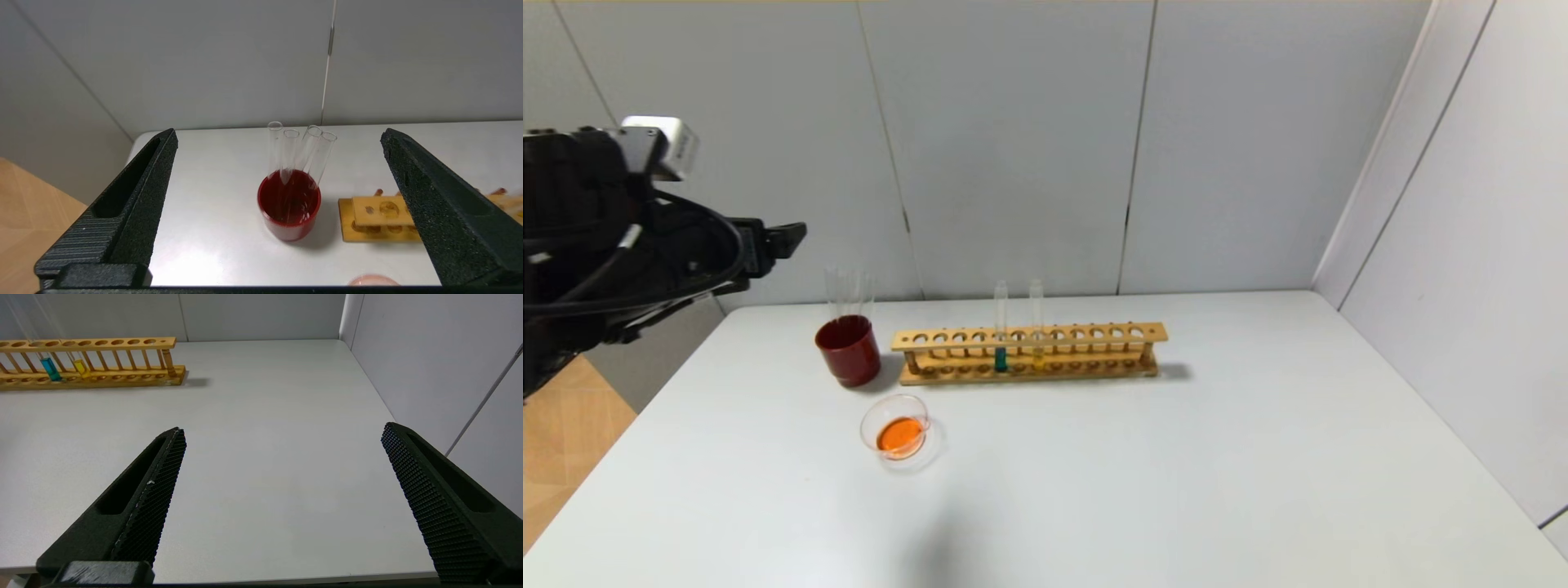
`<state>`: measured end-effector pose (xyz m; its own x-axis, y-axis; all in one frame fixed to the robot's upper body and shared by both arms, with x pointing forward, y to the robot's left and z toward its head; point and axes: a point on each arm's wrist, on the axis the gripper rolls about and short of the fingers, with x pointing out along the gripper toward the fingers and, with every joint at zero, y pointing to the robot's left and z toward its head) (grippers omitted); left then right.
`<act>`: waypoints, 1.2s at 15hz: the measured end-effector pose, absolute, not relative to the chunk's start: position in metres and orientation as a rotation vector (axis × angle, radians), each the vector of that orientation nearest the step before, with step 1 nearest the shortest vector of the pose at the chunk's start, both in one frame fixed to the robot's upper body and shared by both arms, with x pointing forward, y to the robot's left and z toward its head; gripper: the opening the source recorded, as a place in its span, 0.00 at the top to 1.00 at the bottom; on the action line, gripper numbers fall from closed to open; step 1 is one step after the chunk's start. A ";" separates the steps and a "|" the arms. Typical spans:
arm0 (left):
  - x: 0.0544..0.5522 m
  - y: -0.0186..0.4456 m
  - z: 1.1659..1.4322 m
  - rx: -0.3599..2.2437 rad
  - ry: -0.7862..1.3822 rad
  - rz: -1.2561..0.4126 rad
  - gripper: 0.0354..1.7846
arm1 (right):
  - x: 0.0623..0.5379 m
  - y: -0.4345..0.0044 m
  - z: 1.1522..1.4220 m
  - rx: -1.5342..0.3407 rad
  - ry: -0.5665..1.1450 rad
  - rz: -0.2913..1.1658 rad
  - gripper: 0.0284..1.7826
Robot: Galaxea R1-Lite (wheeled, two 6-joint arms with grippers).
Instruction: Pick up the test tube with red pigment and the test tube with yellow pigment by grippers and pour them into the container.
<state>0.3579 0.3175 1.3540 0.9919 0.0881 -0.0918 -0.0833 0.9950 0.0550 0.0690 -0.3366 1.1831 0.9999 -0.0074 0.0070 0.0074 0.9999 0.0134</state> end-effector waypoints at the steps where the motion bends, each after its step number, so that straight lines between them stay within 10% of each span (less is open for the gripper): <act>1: 0.333 0.319 1.359 0.049 0.076 0.090 0.02 | 0.069 -0.337 1.183 0.014 -0.007 -0.008 0.02; 10: 0.115 0.334 1.311 -0.005 -0.036 0.026 0.02 | 0.069 -0.337 1.183 0.014 -0.007 -0.007 0.02; 18: 0.060 0.334 1.279 -0.083 -0.078 0.091 0.02 | 0.069 -0.337 1.183 0.013 -0.007 -0.008 0.02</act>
<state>0.0597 0.3344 1.2786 0.9928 0.0943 0.0736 -0.0879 0.9924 -0.0859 0.0690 -0.3366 1.1831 0.9999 -0.0079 0.0070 0.0078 0.9999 0.0134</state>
